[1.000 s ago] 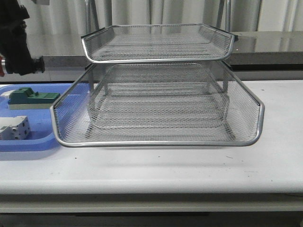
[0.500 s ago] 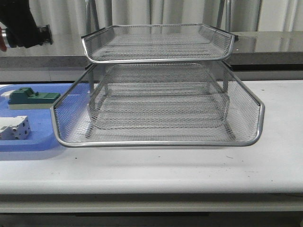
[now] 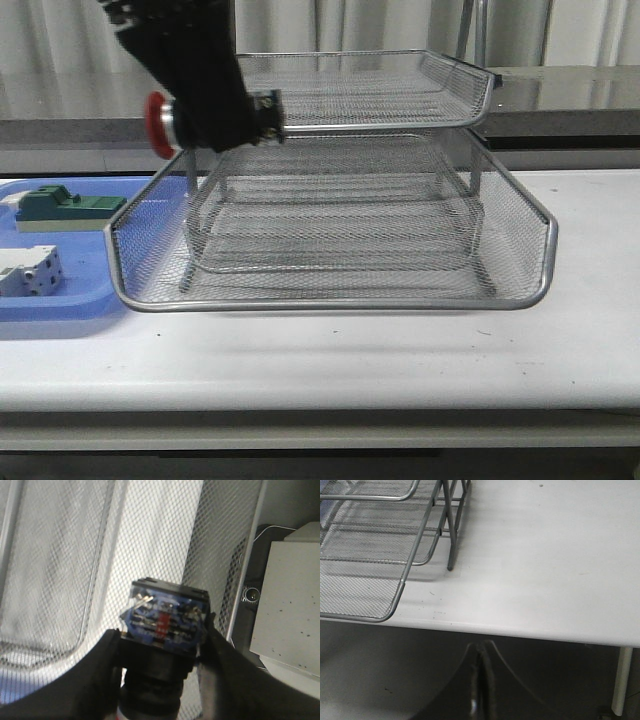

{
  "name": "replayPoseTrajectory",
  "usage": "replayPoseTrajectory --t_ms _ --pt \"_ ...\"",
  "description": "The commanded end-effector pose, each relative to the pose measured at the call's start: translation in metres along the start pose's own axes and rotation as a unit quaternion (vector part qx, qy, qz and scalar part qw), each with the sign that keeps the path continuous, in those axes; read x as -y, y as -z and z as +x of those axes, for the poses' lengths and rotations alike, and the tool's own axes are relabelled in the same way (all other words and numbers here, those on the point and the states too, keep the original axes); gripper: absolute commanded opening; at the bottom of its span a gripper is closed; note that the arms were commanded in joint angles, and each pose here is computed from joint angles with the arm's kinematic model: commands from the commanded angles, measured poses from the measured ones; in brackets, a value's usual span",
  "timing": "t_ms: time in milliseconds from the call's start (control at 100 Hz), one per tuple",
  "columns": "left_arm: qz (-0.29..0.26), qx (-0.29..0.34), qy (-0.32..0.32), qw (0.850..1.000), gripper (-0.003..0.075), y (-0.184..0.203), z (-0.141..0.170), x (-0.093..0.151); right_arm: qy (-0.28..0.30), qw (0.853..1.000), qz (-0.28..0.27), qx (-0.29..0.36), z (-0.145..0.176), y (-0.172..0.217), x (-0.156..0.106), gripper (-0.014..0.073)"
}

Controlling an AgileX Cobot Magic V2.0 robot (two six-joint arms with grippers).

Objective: Place button on rack with both arms
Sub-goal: 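Lift the red push button and carry it over the pulled-out wire tray, then lower the button into the wire tray and open the left gripper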

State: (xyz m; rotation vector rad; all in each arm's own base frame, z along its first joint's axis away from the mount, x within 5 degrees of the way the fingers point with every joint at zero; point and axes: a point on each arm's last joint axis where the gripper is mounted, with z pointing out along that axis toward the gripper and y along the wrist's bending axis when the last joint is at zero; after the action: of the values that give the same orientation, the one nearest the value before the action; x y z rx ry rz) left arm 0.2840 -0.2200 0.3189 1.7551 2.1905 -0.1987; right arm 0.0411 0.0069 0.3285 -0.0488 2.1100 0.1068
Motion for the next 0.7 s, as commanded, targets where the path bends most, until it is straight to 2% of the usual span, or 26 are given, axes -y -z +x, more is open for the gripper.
replayPoseTrajectory --t_ms 0,140,370,460,580,590,690 --pt "-0.030 0.061 -0.010 0.998 -0.0020 0.009 -0.020 0.006 0.000 0.999 0.005 0.042 -0.013 0.005 0.000 -0.0069" --pt "-0.045 0.085 -0.021 0.995 -0.0020 -0.010 -0.036 0.006 0.000 0.999 0.005 0.042 -0.013 0.005 0.000 -0.0069" --pt "-0.055 0.092 -0.017 0.994 0.0003 -0.033 -0.042 -0.002 0.000 0.999 0.005 0.042 -0.013 0.005 0.000 -0.0069" --pt "-0.049 0.085 -0.016 0.995 0.0085 -0.040 -0.042 -0.004 0.000 0.999 0.005 0.042 -0.013 0.005 0.000 -0.0069" --pt "-0.047 0.082 -0.014 0.995 0.0264 -0.044 -0.042 -0.004 0.000 0.999 0.005 0.042 -0.013 0.005 0.000 -0.0069" --pt "-0.047 0.082 -0.013 0.995 0.0298 -0.044 -0.042 -0.004 0.000 0.999 0.005 0.042 -0.013 0.005 0.000 -0.0069" --pt "-0.051 0.087 -0.013 0.995 0.0423 -0.044 -0.043 -0.005 0.000 0.999 0.005 0.042 -0.013 0.005 0.000 -0.0069"
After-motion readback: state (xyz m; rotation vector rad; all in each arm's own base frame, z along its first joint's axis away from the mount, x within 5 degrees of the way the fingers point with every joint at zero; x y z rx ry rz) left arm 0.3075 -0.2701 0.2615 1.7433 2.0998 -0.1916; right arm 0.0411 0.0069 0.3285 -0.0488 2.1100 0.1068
